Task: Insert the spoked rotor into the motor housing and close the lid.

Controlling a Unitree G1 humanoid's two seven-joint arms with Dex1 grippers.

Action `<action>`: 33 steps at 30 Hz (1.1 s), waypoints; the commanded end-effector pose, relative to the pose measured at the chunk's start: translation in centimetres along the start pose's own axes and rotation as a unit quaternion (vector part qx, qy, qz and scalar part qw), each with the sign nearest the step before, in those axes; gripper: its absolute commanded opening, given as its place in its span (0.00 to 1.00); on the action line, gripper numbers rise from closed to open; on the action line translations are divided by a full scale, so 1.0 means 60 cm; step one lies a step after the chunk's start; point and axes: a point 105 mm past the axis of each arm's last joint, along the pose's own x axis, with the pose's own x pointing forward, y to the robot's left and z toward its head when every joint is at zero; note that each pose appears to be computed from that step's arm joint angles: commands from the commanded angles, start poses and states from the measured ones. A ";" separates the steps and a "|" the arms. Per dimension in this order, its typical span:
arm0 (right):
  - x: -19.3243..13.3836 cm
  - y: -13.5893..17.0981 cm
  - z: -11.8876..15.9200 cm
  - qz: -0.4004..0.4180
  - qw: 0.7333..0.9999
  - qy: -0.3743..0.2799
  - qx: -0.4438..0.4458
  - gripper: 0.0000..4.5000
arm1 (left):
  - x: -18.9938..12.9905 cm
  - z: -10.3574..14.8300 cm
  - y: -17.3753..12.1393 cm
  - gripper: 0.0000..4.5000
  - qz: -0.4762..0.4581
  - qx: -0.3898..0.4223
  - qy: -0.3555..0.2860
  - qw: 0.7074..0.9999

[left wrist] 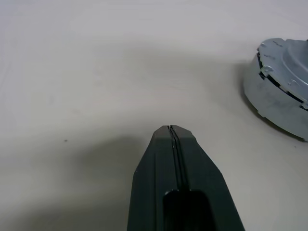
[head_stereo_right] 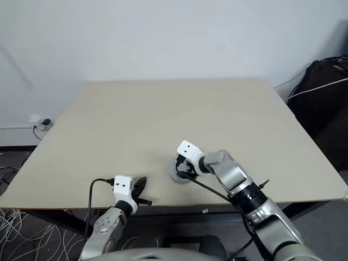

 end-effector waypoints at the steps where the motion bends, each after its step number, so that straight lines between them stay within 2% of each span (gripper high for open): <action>1: 0.014 0.022 -0.102 0.023 0.993 0.118 0.007 0.71 | 0.004 0.022 0.000 0.00 -0.004 0.004 -0.027 1.000; 5: 0.014 0.014 -0.101 0.007 0.992 0.127 -0.012 0.71 | 0.004 0.023 0.000 0.00 -0.003 0.004 -0.027 1.000; 8: 0.018 0.016 -0.088 0.013 0.994 0.108 0.030 0.71 | 0.003 0.023 0.001 0.00 -0.002 0.003 -0.028 1.000; 13: 0.015 -0.004 -0.108 -0.033 0.989 0.146 0.023 0.71 | 0.004 0.023 0.000 0.00 -0.001 0.002 -0.028 1.000; 17: 0.017 0.007 -0.095 -0.009 0.992 0.118 0.050 0.71 | 0.004 0.023 -0.001 0.00 -0.002 0.002 -0.028 1.000; 21: 0.013 0.032 -0.074 0.050 0.996 0.075 0.020 0.71 | 0.004 0.023 -0.001 0.00 -0.002 0.002 -0.028 1.000; 26: 0.009 0.022 -0.082 0.037 0.995 0.089 0.009 0.71 | 0.004 0.023 -0.001 0.00 -0.004 0.002 -0.028 1.000; 33: 0.003 0.017 -0.065 0.036 0.998 0.039 0.023 0.71 | 0.004 0.023 -0.002 0.00 -0.004 0.001 -0.028 1.000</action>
